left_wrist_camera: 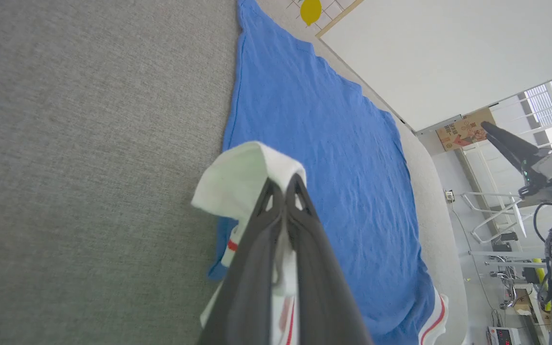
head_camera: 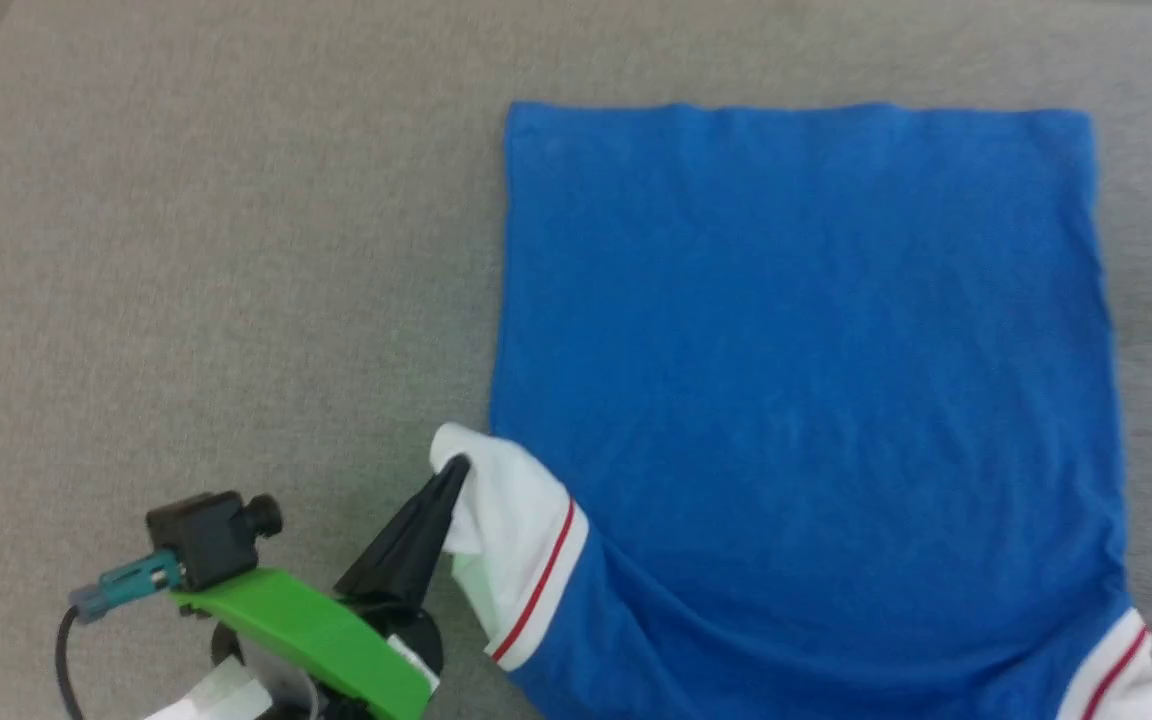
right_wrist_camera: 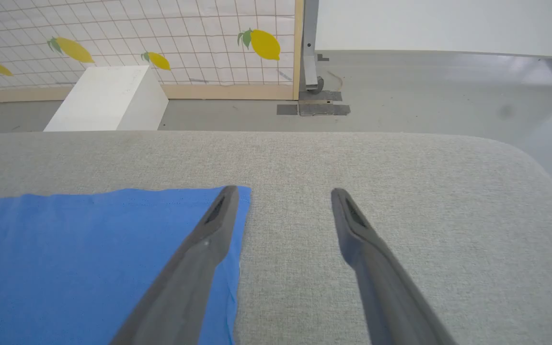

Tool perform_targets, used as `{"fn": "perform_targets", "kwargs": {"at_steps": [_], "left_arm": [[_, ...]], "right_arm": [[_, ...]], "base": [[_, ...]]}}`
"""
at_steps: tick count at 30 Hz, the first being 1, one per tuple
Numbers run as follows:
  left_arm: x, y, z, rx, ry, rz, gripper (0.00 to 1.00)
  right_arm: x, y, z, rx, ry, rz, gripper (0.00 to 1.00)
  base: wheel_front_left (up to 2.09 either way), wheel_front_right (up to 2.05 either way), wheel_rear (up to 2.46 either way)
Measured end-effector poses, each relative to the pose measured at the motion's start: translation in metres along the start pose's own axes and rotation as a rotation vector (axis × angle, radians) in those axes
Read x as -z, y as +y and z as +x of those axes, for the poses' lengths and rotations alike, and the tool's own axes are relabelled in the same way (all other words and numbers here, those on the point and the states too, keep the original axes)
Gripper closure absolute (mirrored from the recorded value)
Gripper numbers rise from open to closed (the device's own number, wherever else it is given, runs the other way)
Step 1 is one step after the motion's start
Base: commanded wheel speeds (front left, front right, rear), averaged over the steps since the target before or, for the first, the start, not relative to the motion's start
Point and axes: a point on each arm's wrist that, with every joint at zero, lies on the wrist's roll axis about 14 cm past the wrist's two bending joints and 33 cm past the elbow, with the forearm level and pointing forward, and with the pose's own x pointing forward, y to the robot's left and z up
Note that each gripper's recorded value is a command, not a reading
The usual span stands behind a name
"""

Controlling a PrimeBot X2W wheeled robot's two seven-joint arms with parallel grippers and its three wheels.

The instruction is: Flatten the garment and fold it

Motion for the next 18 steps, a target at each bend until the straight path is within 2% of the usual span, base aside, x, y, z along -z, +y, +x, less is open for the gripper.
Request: {"fn": "perform_targets", "kwargs": {"at_steps": [3,8,18], "left_arm": [[0.004,0.007,0.009,-0.011,0.011,-0.011,1.00],[0.014,0.022,0.018,-0.051,0.036,-0.034,1.00],[0.019,0.045,0.020,-0.119,0.047,-0.045,1.00]], "right_arm": [[0.010,0.010,0.028,-0.012,0.061,-0.040,0.00],[0.047,0.029,0.066,-0.043,0.209,-0.085,0.00],[0.101,0.047,0.101,-0.063,0.375,-0.108,0.00]], "base": [[0.00,0.00,0.00],[0.00,0.00,0.00],[0.00,0.00,0.00]]}}
